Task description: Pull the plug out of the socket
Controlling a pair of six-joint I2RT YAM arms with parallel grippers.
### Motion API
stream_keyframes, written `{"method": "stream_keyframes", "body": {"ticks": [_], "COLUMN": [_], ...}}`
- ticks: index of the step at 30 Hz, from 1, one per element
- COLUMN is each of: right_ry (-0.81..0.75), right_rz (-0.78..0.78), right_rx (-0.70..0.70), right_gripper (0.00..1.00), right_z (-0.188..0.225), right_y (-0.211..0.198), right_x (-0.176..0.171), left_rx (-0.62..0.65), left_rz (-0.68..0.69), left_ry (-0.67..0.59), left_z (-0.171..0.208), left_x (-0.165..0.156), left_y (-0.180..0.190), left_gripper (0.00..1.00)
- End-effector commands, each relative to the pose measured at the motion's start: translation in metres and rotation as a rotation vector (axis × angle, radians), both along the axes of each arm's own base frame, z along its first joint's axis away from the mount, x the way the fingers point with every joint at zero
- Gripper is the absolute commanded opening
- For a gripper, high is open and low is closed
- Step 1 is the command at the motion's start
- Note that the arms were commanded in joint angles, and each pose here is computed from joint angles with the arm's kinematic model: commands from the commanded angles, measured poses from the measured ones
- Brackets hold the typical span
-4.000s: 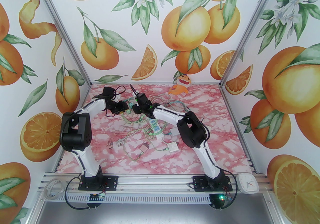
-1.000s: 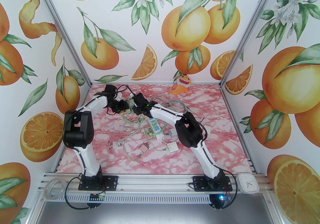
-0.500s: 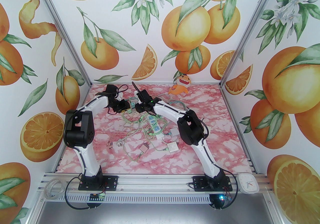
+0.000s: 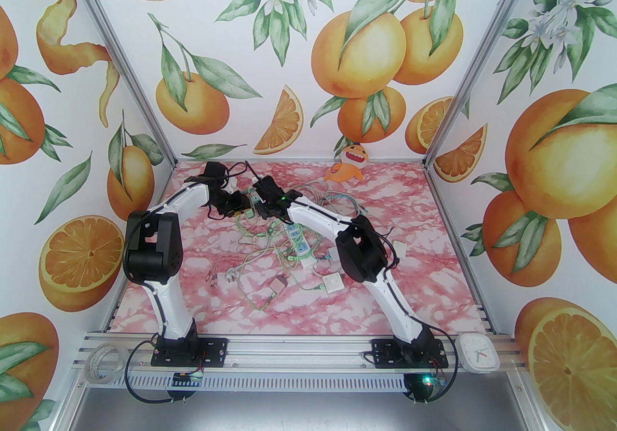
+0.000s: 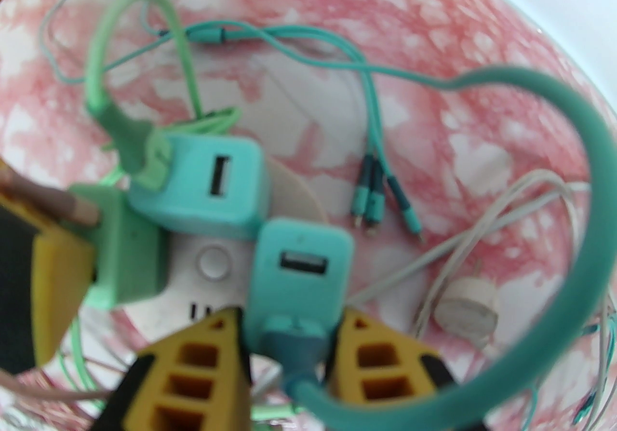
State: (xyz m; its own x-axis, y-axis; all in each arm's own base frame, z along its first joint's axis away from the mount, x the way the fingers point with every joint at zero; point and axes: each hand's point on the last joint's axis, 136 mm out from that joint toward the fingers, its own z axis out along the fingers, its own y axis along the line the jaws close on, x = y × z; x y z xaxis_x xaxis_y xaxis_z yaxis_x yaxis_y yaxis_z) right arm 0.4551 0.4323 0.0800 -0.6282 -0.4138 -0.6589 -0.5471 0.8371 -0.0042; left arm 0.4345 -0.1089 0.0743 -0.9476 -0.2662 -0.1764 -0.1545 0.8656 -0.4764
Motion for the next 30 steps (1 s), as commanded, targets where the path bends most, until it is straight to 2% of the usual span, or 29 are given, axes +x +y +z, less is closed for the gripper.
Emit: {"method": "stream_keyframes", "body": {"ticks": [1, 7, 12, 16, 24, 27, 30], "right_ry": [-0.030, 0.004, 0.009, 0.018, 0.011, 0.026, 0.006], "right_rz": [0.201, 0.045, 0.014, 0.040, 0.208, 0.232, 0.217], "right_rx": [0.161, 0.248, 0.247, 0.213, 0.164, 0.169, 0.150], "right_gripper": [0.19, 0.17, 0.17, 0.18, 0.18, 0.19, 0.19], "right_z": [0.044, 0.061, 0.062, 0.056, 0.040, 0.035, 0.040], "right_y": [0.073, 0.023, 0.002, 0.011, 0.085, 0.097, 0.090], "right_x": [-0.044, 0.006, 0.020, 0.012, -0.052, -0.065, -0.060], "left_rx": [0.160, 0.170, 0.168, 0.163, 0.155, 0.157, 0.163], "left_rz": [-0.005, -0.006, -0.007, -0.007, -0.013, -0.014, -0.018], "left_ry": [0.280, 0.289, 0.287, 0.286, 0.284, 0.287, 0.287], "left_z": [-0.084, -0.086, -0.087, -0.088, -0.089, -0.089, -0.088], "left_x": [-0.054, -0.059, -0.058, -0.056, -0.054, -0.054, -0.054], "left_y": [0.013, 0.016, 0.015, 0.014, 0.010, 0.011, 0.012], "left_gripper": [0.33, 0.33, 0.33, 0.33, 0.33, 0.33, 0.33]}}
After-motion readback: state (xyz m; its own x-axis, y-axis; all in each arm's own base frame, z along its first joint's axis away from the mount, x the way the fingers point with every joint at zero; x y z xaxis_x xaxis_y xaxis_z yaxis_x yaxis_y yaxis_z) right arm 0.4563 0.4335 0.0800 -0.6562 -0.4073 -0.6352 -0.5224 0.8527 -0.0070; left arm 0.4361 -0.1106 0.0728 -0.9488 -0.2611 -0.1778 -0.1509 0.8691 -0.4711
